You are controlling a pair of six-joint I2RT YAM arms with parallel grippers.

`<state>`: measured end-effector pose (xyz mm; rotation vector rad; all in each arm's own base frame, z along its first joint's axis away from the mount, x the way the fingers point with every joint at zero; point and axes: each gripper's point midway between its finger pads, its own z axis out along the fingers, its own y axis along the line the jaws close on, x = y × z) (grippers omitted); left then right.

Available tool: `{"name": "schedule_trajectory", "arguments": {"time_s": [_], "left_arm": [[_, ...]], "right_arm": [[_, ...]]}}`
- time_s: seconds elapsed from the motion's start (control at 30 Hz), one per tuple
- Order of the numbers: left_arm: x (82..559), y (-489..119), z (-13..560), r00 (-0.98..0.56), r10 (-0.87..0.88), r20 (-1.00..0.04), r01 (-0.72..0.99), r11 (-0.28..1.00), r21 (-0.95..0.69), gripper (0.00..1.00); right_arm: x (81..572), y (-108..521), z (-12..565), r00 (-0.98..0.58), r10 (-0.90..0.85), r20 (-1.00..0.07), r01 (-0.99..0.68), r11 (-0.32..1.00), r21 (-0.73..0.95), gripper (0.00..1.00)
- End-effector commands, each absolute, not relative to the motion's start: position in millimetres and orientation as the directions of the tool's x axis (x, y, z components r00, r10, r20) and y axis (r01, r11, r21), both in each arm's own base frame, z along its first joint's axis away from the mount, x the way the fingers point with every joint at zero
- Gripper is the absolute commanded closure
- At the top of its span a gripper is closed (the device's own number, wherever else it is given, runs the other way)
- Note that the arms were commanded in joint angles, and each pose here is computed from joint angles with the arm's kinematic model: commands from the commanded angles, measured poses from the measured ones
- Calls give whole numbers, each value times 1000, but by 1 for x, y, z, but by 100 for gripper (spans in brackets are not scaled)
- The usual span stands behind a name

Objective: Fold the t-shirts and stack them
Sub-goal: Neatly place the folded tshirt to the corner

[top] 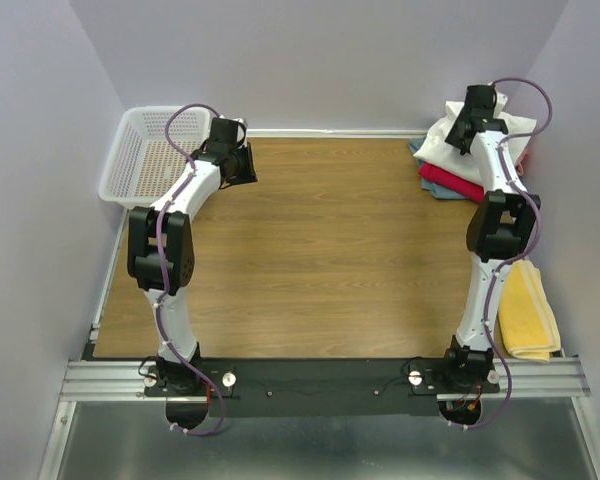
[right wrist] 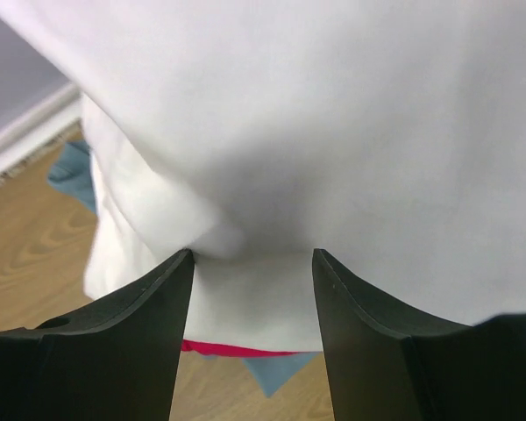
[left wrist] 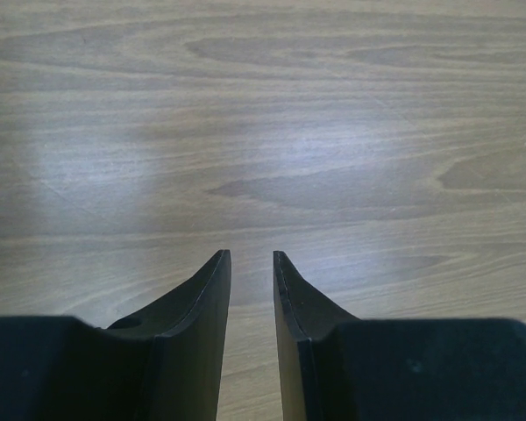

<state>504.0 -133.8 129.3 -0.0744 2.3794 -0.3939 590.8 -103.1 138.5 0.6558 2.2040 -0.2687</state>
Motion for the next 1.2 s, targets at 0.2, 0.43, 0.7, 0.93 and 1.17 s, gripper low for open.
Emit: {"name": "schedule_trajectory", "arguments": {"time_s": [0.2,0.43,0.7,0.93,1.17], "left_arm": [[496,-133,150,-712,-135,-689,94,954,-284,65],[499,-135,153,-709,-135,-692,100,952,-289,65],[490,-141,150,-723,-135,-678,112,945,-308,66],[481,-140,147,-731,-114,-672,123,948,-294,66],[480,-140,143,-736,-104,-669,125,950,-285,66]], "right_arm": [[616,-116,180,-443,335,-831,558,829,37,36],[620,-123,156,-457,338,-823,585,811,9,36],[637,-152,134,-410,352,-841,645,764,6,35],[646,-187,134,-327,353,-876,694,720,31,35],[657,-191,145,-296,339,-893,660,749,65,35]]}}
